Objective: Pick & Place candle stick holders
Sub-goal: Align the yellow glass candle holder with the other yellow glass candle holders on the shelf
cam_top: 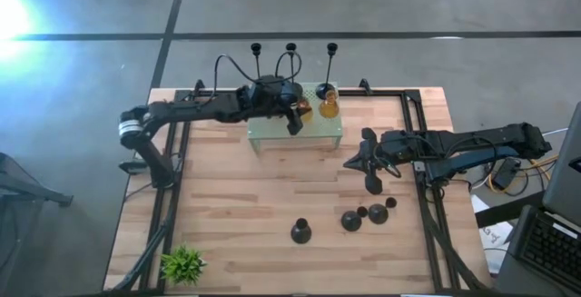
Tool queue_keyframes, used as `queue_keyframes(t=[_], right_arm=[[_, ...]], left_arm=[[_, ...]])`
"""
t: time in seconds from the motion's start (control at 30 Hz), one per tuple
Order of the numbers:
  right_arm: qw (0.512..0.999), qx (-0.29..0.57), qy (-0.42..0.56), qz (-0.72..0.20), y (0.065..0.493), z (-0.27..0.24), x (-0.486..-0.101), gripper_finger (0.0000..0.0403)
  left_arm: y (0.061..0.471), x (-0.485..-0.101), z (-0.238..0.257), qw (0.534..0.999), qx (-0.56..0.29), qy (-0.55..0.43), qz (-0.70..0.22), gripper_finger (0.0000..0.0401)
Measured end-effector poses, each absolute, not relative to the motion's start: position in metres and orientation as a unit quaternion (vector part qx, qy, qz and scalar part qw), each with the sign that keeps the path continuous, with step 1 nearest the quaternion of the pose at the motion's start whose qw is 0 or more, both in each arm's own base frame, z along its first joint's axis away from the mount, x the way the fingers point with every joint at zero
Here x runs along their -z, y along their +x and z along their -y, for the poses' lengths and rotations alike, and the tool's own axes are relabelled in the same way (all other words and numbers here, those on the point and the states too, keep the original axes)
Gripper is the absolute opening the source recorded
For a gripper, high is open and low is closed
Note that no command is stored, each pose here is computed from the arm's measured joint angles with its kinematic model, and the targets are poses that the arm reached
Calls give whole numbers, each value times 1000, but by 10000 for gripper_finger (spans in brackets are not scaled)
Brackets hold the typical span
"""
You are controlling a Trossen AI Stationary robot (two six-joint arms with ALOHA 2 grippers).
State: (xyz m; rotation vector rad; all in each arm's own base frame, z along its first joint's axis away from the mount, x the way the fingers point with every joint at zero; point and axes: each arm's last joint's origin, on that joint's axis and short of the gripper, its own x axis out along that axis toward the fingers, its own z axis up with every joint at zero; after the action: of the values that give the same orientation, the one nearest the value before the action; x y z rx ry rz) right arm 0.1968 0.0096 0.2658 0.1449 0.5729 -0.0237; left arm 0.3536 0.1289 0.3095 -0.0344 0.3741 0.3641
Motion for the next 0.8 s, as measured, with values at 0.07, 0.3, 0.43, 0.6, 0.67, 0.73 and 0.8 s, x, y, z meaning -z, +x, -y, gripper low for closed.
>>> queue_keyframes(t=[0.07,0.3,0.43,0.6,0.67,0.73,0.8], right_arm=[[957,11,69,-283,197,-10,-266,8],[957,9,64,-283,197,-10,-266,8],[957,9,63,-283,197,-10,-266,8],[957,9,63,-283,197,-10,-266,8],[957,9,63,-283,197,-10,-266,8],[957,9,63,-283,197,-10,-266,8],[957,9,63,-283,197,-10,-265,8]], left_arm=[[355,-305,-134,964,-185,-19,-191,168],[355,-296,-150,959,-202,-25,-199,168],[353,-295,-156,956,-210,-24,-202,168],[351,-294,-160,955,-216,-24,-203,168],[351,-294,-160,955,-215,-18,-204,171],[351,-294,-160,955,-214,-18,-205,181],[351,-294,-160,955,-214,-17,-205,189]])
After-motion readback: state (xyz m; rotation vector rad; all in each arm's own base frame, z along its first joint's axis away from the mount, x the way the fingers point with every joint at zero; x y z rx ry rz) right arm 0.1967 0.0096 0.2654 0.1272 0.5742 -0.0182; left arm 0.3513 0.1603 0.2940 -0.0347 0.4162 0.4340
